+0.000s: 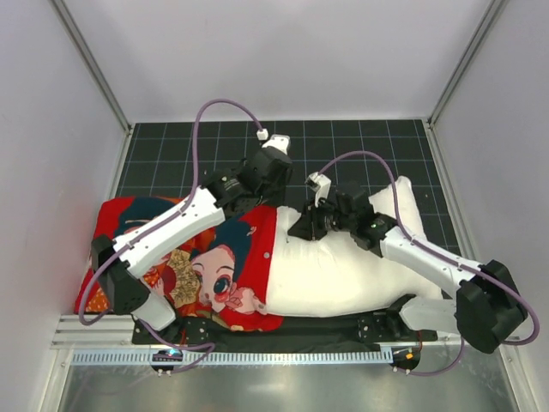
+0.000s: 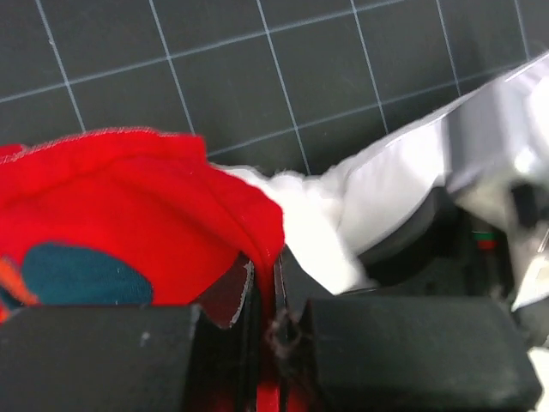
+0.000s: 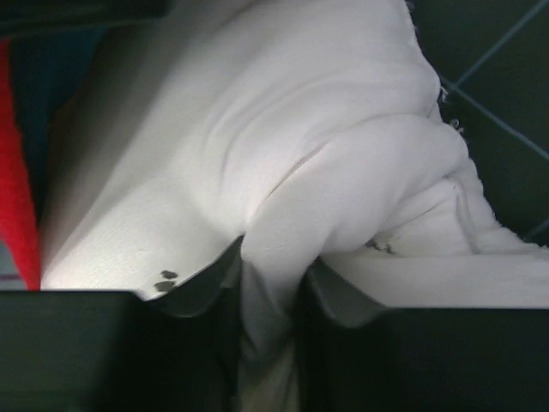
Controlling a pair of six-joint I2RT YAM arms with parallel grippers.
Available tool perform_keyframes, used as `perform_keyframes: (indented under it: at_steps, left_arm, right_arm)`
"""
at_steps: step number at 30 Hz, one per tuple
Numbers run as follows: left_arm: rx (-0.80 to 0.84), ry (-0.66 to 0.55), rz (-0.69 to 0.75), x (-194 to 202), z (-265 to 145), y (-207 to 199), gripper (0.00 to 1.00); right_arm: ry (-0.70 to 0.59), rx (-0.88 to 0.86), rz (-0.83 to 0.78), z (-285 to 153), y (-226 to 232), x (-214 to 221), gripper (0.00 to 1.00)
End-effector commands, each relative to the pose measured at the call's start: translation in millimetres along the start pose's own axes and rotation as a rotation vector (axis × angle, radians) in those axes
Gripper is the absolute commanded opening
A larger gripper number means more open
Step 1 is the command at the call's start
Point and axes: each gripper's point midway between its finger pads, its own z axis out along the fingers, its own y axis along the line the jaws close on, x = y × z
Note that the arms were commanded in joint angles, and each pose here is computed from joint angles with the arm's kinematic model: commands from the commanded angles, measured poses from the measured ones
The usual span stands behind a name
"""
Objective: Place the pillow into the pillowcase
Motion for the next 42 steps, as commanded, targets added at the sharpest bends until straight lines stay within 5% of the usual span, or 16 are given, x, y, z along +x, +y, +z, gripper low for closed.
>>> perform_keyframes:
  at_steps: [1,4,15,18,24,31,38,41,42]
  left_arm:
    - [0.194,-0.105,-0.048,-45.1,-16.8,-57.5,0.0]
    - [0.259,-0.118,-0.028,-53.1,-29.6,-90.1,0.0]
    - [0.572,-0.181,-0.062,-96.7,-89.1,-184.2,0.0]
    - [0.634,-0.164,-0.077,-92.5,-86.1,-201.0,0.0]
    - [0.758,-0.068,-0.127,-68.4,-59.7,-255.1,0.0]
    - [0.715,-0.071,-0.128,-50.1,-56.7,-253.6,0.0]
    - [0.552,-0.116,-0.147,-52.4,-56.3,-189.7,0.01]
    - [0.442,-0.079,-0.162,-41.3,-36.9,-142.1,0.0]
    - [0.414,-0.081,-0.165,-42.3,-34.8,-129.3,0.0]
  right_arm:
    - [0.023,-0.204,-0.013,0.9,63.1,16.3,0.16]
    - [-0.133,-0.225,-0.03,-17.0,78.0,-9.9,0.04]
    - [-0.536,0.178,-0.038,-130.6,65.7,-95.4,0.04]
    - [-0.501,0.191,0.007,-118.2,54.1,-79.7,0.04]
    - [-0.512,-0.057,0.182,-48.9,39.0,-14.0,0.04]
    - [-0.536,0.063,0.183,-48.5,14.9,-12.1,0.04]
    - [-0.55,0.242,0.148,-76.3,0.2,-25.7,0.05]
    - [-0.544,0.218,0.084,-88.1,13.1,-31.6,0.32]
    - [-0.538,0.2,0.067,-91.1,18.5,-31.7,0.48]
